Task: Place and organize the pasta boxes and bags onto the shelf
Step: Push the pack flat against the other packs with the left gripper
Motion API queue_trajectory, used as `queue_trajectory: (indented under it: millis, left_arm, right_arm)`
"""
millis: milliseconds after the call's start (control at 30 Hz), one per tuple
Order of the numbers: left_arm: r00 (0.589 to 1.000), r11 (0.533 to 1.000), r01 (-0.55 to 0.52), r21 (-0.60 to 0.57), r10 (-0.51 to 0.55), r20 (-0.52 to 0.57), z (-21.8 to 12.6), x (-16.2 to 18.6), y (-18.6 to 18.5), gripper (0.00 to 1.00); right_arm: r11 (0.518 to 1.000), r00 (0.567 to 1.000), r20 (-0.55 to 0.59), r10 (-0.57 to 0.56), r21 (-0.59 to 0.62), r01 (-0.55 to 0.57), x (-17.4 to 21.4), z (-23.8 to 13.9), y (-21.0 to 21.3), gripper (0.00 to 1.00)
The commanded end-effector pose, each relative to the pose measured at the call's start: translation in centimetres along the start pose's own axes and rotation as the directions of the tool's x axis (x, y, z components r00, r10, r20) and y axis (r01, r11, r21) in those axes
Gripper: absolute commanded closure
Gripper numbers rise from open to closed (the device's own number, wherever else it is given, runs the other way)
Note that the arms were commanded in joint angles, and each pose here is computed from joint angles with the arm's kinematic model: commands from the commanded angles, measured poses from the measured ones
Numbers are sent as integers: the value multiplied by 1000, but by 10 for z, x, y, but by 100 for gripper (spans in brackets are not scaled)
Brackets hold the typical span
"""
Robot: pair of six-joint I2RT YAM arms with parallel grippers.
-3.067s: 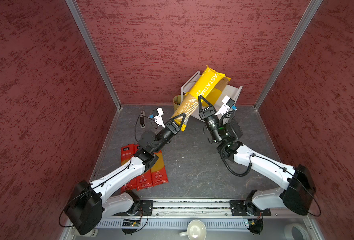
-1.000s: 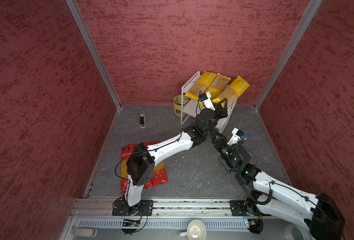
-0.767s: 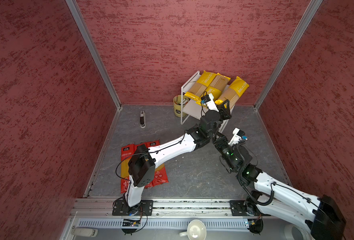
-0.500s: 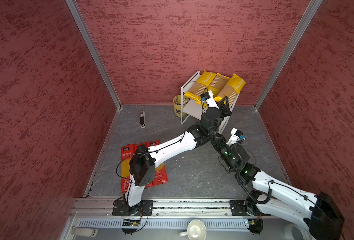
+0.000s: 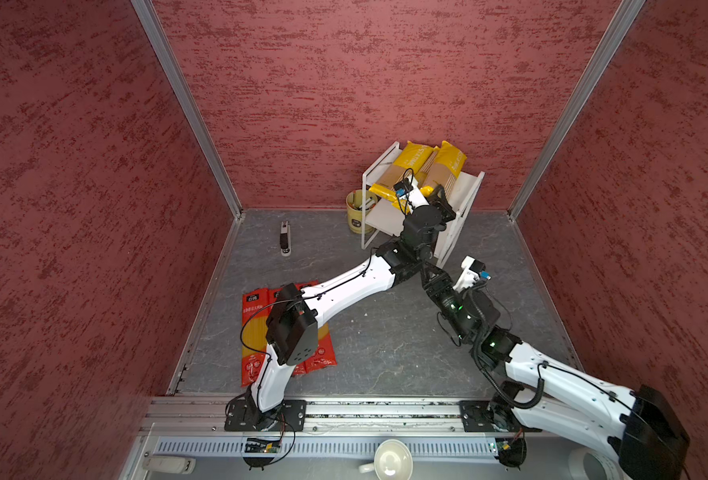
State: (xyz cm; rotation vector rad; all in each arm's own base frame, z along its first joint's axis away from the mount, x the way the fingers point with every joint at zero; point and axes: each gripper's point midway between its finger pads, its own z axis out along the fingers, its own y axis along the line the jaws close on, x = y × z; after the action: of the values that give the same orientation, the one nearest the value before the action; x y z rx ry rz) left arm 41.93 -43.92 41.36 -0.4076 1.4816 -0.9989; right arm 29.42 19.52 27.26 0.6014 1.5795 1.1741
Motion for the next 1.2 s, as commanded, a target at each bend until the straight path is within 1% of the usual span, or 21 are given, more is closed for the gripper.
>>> queue_trajectory:
  millis: [0, 100, 233, 367, 433, 533, 633, 733, 833, 933, 1033, 1167]
  left_arm:
    - [996, 990, 86, 113, -85, -10, -19, -1, -41, 94]
    - [995, 992, 87, 87, -83, -48, -23, 14, -34, 90]
    - [990, 995, 84, 50, -77, -118, -23, 30, -27, 80]
    - [976, 996, 94, 6, -91, -200, -27, 38, -16, 51]
    - [963, 993, 115, -10, -114, -244, -30, 37, -10, 40]
    - [945, 992, 118, -37, -124, -303, -39, 31, 0, 26]
    - [931, 991, 124, -41, -131, -342, -49, 15, 12, 17]
    - [906, 989, 143, -45, -149, -395, -57, -3, 28, 12]
    - [888, 986, 161, -37, -161, -431, -66, -22, 41, 12]
    - [884, 986, 167, -21, -159, -440, -72, -37, 49, 13]
    - [883, 989, 147, 9, -127, -453, -78, -42, 53, 13]
    - [869, 986, 166, 31, -131, -478, -77, -39, 61, 13]
  right_arm:
    - [999, 999, 2, 32, 2, -32, 0, -2, -4, 47]
    - [999, 999, -2, 38, 0, -38, 2, 0, -5, 47]
    - [999, 999, -10, 40, -3, -40, 5, 2, -5, 47]
    - [999, 999, -11, 40, -2, -40, 5, 3, -5, 48]
    - [999, 999, -9, 40, 2, -40, 5, 2, -7, 48]
    - [999, 999, -10, 37, 6, -37, 6, 2, -8, 48]
    - [999, 999, -10, 35, 12, -35, 6, 2, -10, 48]
    - [999, 999, -6, 34, 19, -34, 6, 2, -13, 48]
    - [999, 1000, -1, 28, 21, -28, 5, 2, -12, 48]
    - [1000, 1000, 3, 15, 26, -15, 2, 3, -9, 47]
    - [999, 1000, -6, -8, 35, 8, -2, 3, 2, 46]
    - [999, 999, -22, -34, 20, 35, -11, 2, 26, 44]
